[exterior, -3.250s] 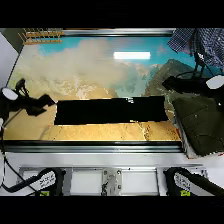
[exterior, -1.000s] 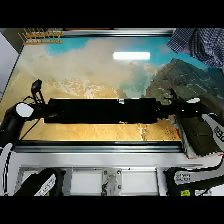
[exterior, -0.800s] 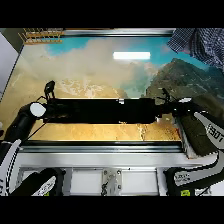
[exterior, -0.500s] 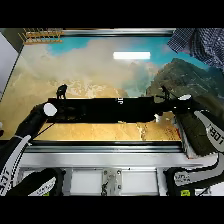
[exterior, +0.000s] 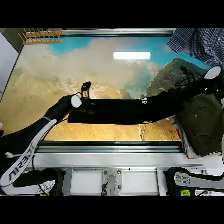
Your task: Fold the clothes and pants, and hang the long-sleeved shirts on hangers.
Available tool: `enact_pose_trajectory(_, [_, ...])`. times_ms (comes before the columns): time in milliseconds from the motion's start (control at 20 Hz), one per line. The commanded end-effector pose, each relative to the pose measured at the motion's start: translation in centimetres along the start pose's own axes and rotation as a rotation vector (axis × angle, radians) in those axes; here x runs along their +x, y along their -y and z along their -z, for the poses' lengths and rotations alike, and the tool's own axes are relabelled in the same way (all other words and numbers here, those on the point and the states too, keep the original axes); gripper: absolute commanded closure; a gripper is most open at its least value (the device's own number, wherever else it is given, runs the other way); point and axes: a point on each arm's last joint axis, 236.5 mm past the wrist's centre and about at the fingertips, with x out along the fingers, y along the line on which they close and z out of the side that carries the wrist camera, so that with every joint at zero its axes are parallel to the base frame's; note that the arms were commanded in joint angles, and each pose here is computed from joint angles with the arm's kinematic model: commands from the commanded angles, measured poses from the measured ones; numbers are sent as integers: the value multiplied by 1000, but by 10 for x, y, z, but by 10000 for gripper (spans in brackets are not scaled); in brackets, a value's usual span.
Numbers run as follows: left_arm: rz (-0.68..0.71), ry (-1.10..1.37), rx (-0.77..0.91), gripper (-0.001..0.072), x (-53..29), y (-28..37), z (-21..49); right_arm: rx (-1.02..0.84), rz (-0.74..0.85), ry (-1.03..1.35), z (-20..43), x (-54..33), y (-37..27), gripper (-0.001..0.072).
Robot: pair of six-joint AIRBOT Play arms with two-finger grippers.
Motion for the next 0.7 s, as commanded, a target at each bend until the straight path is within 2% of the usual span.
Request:
enact_pose_trajectory(0, [38,-31,91,698,37,49,-9,-60,47,-14,1,-42,-31,698])
enact_pose_trajectory(300, [61,-129,186,698,92,95,2,-232,32,83,-16,-70,-107,698])
enact_pose_trajectory(650, [98,-199,172,698,117,112,5,-328,5,124,-15,-80,-150,698])
